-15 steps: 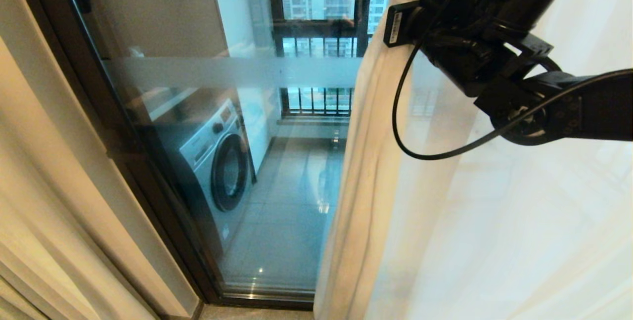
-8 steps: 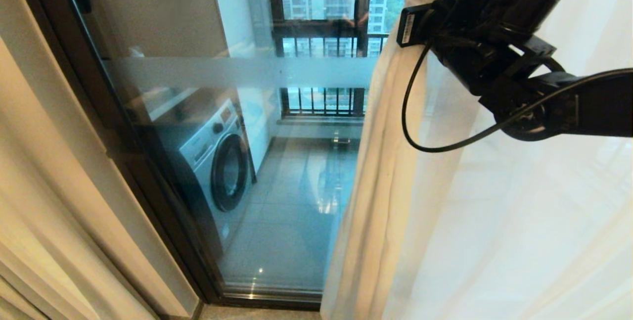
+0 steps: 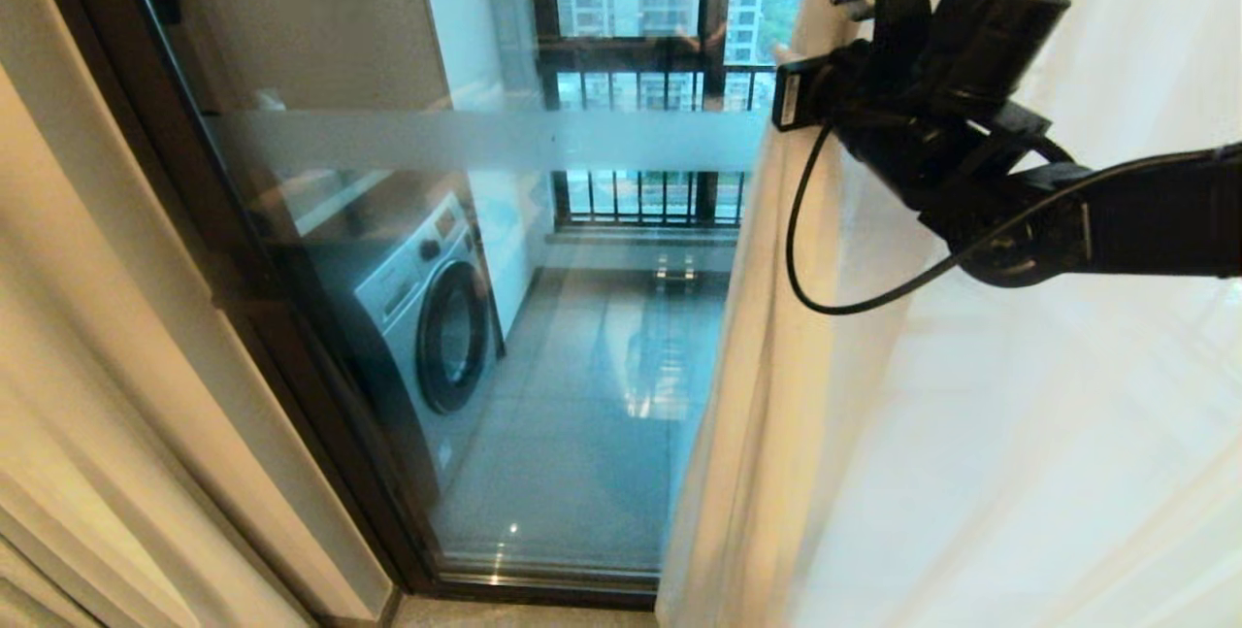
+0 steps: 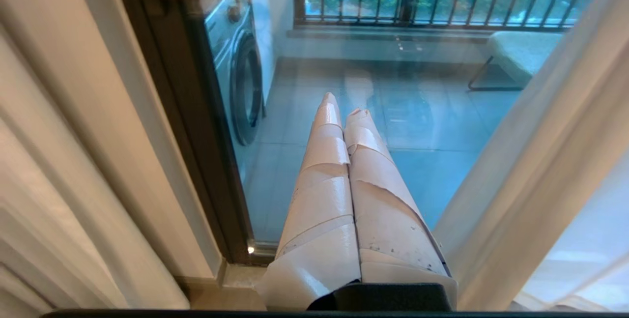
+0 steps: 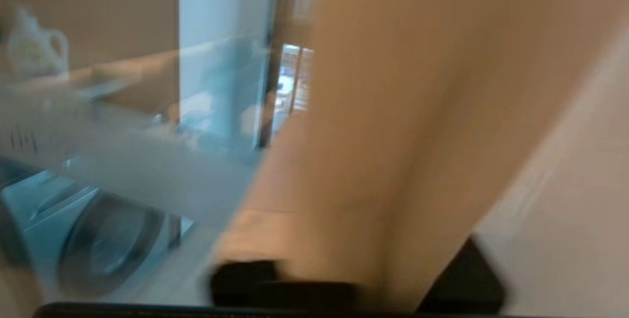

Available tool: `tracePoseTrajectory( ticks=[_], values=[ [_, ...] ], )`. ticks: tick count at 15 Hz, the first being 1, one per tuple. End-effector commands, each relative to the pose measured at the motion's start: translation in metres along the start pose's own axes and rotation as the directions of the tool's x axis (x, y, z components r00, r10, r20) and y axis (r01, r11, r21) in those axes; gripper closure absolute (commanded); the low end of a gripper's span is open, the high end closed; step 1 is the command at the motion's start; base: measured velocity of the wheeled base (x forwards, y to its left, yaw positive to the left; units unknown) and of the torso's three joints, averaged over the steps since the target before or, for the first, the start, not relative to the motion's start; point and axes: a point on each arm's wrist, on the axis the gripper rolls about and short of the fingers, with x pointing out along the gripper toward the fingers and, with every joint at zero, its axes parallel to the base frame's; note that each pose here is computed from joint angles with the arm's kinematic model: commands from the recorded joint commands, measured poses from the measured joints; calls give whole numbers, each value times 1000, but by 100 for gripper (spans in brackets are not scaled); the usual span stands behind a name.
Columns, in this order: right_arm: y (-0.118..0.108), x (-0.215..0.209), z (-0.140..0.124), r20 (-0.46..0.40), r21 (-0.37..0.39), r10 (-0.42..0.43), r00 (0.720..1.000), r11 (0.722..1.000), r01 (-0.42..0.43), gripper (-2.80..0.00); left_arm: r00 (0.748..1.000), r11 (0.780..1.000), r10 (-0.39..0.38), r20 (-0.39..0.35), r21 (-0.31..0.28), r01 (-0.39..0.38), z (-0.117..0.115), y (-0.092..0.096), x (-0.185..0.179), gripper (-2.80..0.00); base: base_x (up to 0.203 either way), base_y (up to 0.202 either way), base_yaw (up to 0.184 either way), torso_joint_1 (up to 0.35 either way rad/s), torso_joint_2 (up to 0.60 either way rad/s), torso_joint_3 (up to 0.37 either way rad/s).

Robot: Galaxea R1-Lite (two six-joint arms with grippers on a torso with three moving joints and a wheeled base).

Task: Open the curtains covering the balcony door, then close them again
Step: Close the inner curtains on both sides

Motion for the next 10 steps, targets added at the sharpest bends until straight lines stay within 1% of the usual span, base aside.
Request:
tracePoseTrajectory(
  ticks=[1, 5, 10],
  values=[
    [-5, -3, 10, 34, 6, -14, 999, 1000, 13, -280, 1000, 1000, -1, 1, -1, 1, 0, 0, 0, 0, 0, 0, 0, 0, 0, 0],
    [-14, -15, 26, 49, 9, -21, 999, 1000, 21, -280, 1000, 1000, -1, 1, 1, 1, 0, 0, 0, 0, 0, 0, 0, 0, 0, 0],
    [-31, -56, 41, 10, -4, -19, 1000, 1000, 19, -280, 1000, 1000, -1, 1, -1, 1, 0, 0, 0, 0, 0, 0, 0, 0, 0, 0]
  ],
)
